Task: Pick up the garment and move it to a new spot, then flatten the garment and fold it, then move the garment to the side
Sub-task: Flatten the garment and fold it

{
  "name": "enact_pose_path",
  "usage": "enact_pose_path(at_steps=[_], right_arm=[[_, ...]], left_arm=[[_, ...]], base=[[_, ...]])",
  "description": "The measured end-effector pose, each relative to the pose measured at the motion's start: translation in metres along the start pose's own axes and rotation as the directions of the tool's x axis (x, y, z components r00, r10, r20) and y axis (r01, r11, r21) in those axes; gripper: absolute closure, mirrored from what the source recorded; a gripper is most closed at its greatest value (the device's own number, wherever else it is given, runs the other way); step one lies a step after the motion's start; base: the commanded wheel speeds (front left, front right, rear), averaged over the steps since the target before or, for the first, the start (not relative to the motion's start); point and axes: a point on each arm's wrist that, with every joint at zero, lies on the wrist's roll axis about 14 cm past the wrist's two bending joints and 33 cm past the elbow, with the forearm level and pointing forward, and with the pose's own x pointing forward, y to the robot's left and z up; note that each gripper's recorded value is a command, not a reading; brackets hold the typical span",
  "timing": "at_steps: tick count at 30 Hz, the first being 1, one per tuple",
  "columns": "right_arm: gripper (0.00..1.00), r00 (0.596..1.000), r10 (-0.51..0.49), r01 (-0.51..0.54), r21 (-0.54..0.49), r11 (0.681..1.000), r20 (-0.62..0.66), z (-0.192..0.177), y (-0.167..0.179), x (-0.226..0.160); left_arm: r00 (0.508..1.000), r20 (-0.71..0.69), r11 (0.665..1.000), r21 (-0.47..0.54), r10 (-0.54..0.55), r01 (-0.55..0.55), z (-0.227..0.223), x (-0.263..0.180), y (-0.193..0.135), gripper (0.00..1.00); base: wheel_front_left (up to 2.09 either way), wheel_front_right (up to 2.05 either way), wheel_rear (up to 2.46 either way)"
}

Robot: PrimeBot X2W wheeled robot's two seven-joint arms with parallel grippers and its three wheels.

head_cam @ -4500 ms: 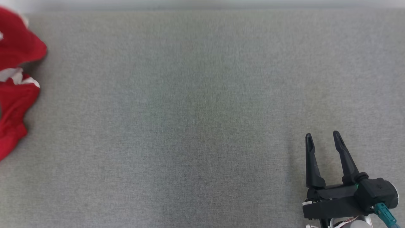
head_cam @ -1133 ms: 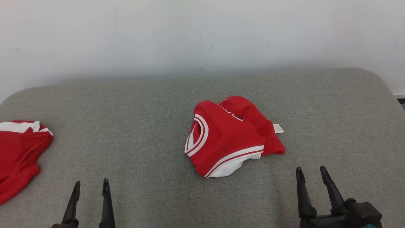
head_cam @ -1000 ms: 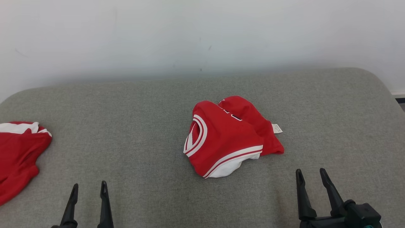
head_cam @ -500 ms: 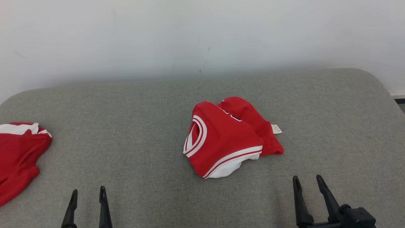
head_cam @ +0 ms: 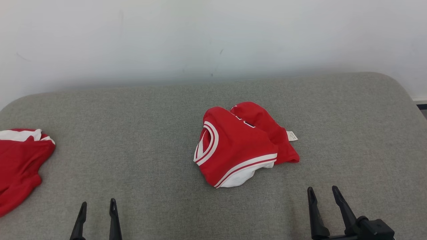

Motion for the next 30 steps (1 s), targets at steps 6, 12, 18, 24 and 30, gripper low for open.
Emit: enact_pose_path(at_steps=[6, 12, 18, 24, 30], right_arm=[[0.00, 1.000, -0.001, 0.001, 0.000, 1.000, -0.001, 0.000, 0.000, 0.000], [0.00, 1.000, 0.000, 0.000, 0.000, 1.000, -0.004, -0.001, 0.000, 0.000], [0.00, 1.000, 0.000, 0.000, 0.001, 1.000, -0.006, -0.002, 0.000, 0.001], [0.00, 1.000, -0.002, 0.002, 0.001, 1.000, -0.009, -0.003, 0.000, -0.001], [0.00, 1.000, -0.015, 0.015, 0.002, 1.000, -0.010, -0.003, -0.004, -0.002]], left_arm=[[1.000, 0.000, 1.000, 0.001, 0.000, 0.000, 0.000, 0.000, -0.001, 0.00], [1.000, -0.003, 1.000, 0.001, 0.003, -0.003, -0.001, 0.000, 0.000, 0.00], [1.000, -0.008, 1.000, 0.001, 0.005, -0.005, -0.003, 0.000, 0.001, 0.00], [1.000, 0.002, 1.000, 0.000, -0.011, 0.011, 0.000, 0.004, -0.003, 0.00], [0.995, 0.056, 0.996, -0.019, -0.085, 0.086, 0.016, 0.019, -0.028, 0.00]], base=[[0.00, 0.00, 0.00], [0.00, 0.00, 0.00], [0.00, 0.00, 0.00], [0.00, 0.00, 0.00], [0.00, 0.00, 0.00]])
